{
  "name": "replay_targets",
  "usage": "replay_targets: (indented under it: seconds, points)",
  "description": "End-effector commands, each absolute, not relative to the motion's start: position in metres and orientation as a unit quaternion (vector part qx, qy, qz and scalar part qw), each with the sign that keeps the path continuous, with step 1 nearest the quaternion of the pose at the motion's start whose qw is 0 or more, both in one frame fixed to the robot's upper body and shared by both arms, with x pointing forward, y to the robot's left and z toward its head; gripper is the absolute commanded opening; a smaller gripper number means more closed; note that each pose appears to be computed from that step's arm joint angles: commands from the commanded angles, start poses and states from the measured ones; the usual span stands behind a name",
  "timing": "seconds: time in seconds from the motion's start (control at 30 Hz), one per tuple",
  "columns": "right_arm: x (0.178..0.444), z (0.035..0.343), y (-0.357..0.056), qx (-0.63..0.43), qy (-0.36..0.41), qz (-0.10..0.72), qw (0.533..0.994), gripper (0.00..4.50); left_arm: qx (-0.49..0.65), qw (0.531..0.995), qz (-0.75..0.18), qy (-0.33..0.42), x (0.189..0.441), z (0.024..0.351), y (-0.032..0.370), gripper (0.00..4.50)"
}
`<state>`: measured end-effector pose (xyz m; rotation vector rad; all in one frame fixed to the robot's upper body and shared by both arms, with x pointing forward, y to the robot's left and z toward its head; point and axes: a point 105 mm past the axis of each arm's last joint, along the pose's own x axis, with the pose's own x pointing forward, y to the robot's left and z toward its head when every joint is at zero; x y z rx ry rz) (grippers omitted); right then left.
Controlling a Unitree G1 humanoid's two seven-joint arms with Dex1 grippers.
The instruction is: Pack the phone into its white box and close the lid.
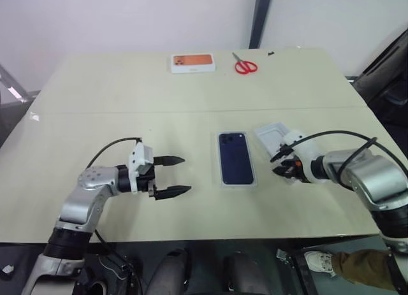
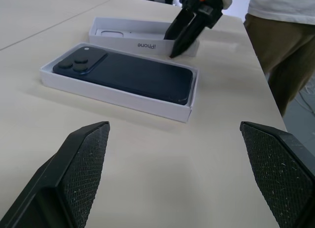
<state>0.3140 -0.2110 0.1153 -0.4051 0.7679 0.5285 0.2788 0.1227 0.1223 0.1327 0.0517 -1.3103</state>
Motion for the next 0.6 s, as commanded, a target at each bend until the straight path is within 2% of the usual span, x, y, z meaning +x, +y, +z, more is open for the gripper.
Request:
replay_targets:
  seconds: [0.03, 0.27, 0.47, 0.6]
  points:
    - [0.314, 0.111, -0.211, -0.177, 0.38, 0.24, 0.876, 0.03, 0.07, 0.79, -0.609, 0.008, 0.277, 0.13, 0.119, 4.5]
    - [0.322, 0.121, -0.209, -0.157, 0.361, 0.212, 0.895, 0.03, 0.075, 0.795, -0.602, 0.006, 0.281, 0.13, 0.121, 4.5]
    - [0.346, 0.163, -0.191, -0.133, 0.25, 0.207, 0.936, 0.03, 0.074, 0.8, -0.595, 0.002, 0.286, 0.132, 0.122, 4.5]
    - [0.352, 0.19, -0.164, -0.034, 0.186, 0.256, 0.948, 0.03, 0.073, 0.81, -0.582, -0.006, 0.293, 0.137, 0.125, 4.5]
